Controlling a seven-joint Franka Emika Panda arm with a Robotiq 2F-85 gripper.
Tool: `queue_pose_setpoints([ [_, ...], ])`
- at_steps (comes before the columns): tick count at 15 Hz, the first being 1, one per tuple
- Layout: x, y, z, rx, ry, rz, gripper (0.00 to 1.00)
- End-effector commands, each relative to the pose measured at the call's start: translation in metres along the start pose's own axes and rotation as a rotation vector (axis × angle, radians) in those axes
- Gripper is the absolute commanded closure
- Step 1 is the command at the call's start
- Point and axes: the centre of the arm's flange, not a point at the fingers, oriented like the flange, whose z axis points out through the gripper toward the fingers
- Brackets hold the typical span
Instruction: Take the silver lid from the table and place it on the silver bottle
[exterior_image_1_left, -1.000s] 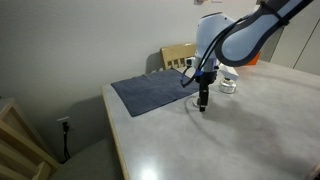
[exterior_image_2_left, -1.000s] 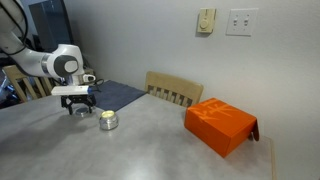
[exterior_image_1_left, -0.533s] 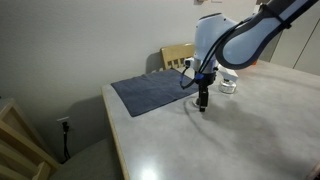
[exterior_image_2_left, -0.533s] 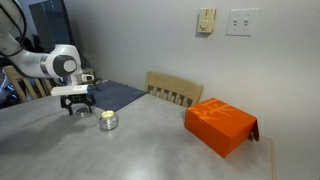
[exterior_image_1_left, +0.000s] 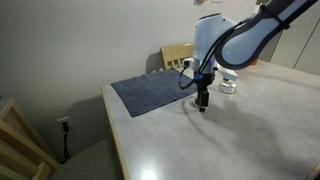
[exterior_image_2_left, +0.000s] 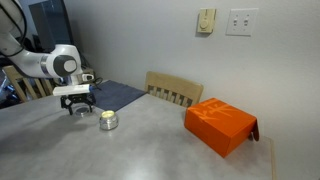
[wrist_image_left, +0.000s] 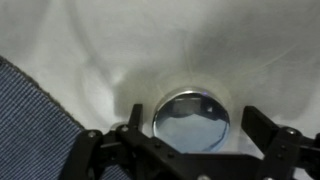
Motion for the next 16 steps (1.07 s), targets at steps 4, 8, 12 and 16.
queue_pose_setpoints([
  [4,0.012,0.003,0.031,0.017,0.043,-0.055,0.25],
  [8,0.013,0.004,0.026,0.008,0.055,-0.073,0.44],
  [12,0.008,0.006,0.021,-0.02,0.025,-0.057,0.56],
  [16,-0.001,0.001,0.006,-0.082,-0.001,-0.042,0.56],
])
